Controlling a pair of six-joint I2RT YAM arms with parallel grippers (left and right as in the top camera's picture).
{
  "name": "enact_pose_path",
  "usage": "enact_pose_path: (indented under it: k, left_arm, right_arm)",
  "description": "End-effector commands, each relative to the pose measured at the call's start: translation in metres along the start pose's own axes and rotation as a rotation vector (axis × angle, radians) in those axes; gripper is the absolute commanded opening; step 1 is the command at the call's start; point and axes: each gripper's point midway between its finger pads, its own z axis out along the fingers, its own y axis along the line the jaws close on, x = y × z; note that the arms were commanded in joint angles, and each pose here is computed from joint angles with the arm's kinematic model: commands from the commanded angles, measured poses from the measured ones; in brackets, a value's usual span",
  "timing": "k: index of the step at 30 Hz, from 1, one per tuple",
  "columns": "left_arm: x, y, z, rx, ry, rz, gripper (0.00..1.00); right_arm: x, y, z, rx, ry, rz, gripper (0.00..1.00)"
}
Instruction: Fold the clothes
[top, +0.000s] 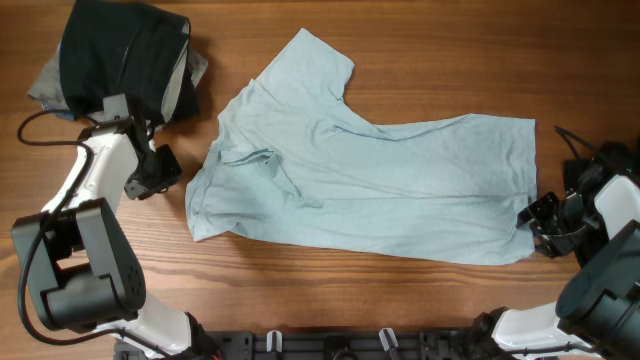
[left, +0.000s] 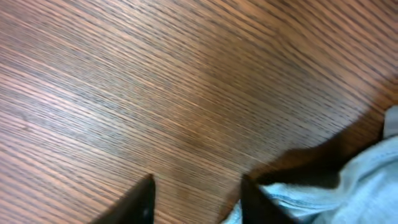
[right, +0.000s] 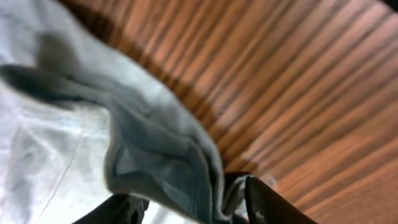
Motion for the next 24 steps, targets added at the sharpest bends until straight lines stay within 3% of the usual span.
enact_pose_path:
  k: [1,6,9,13,16,24]
  left_arm:
    - [-0.005,-0.018,-0.019,0.101,0.011,0.018,0.49]
    - [-0.021,-0.048,-0.082,0.193,-0.035,0.156,0.47]
    - [-0.040,-0.114,-0.138,0.373,-0.173,0.339,0.49]
    - [-0.057,-0.179,-0.153,0.435,-0.358,0.498,0.58]
    - [-0.064,-0.216,-0.137,0.436,-0.412,0.558,0.64]
    - [-0.097,-0.295,-0.033,0.492,-0.474,0.617,0.64]
  right_arm:
    - [-0.006,0.020,-0.026,-0.101,-0.039,-0.070,0.59]
    - [-0.024,0.041,-0.092,-0.202,-0.200,-0.112,0.59]
    - [-0.020,0.095,-0.156,-0.506,-0.352,-0.367,0.59]
    - [-0.008,0.122,-0.185,-0.683,-0.403,-0.487,0.64]
    - [-0.004,0.126,-0.182,-0.687,-0.385,-0.500,0.65]
    - [0.000,0.133,-0.170,-0.628,-0.368,-0.531,0.68]
